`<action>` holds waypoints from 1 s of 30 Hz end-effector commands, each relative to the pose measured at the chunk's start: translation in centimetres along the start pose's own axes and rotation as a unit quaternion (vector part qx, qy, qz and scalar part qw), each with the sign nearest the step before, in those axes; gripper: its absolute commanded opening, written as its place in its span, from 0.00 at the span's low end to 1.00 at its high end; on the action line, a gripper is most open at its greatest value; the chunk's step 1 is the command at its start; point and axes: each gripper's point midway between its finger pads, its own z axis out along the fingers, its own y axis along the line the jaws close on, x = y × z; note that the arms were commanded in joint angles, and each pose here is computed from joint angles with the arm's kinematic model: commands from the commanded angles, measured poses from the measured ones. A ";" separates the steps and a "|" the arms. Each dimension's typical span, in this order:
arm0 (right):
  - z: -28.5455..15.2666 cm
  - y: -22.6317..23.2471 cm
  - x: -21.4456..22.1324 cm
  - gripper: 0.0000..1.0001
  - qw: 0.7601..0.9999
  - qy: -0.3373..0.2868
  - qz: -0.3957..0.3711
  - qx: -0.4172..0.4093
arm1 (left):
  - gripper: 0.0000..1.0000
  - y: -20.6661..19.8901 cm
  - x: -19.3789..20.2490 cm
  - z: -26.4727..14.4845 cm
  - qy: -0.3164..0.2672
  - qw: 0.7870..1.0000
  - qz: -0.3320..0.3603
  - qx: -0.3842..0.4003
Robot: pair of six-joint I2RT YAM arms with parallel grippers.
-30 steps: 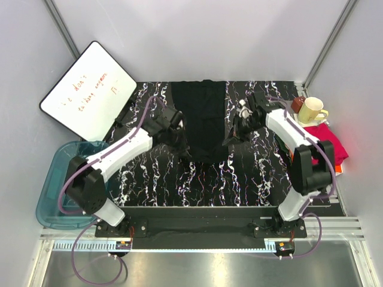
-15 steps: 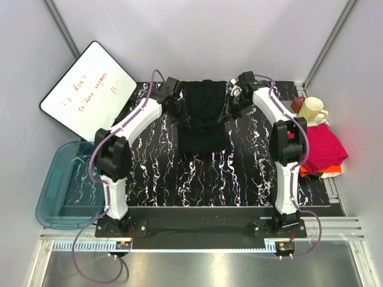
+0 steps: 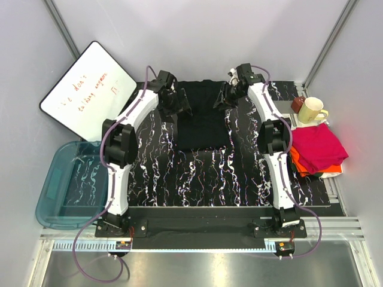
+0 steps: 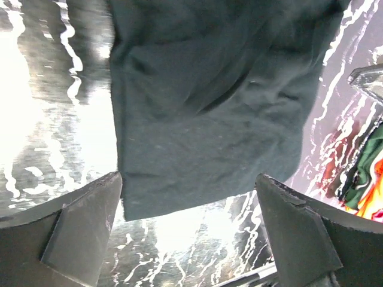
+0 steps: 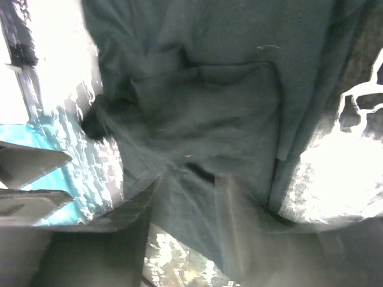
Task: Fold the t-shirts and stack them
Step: Fold the folded rectangular tshirt in 1/3 of the way, then grab one side of the 2/3 rectangular tshirt with both arms
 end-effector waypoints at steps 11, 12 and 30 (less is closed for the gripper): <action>-5.6 1.3 0.9 0.86 0.999 -0.017 -0.017 0.029 | 0.97 2.8 5.9 0.1 0.053 0.998 0.029 0.009; -4.7 -0.5 2.6 0.86 0.999 0.006 -0.004 0.050 | 0.96 3.3 6.4 0.3 0.055 0.998 0.023 0.001; -1.8 -3.9 16.0 0.68 0.990 0.099 0.102 0.005 | 0.31 4.0 11.3 3.6 0.095 0.995 -0.013 0.030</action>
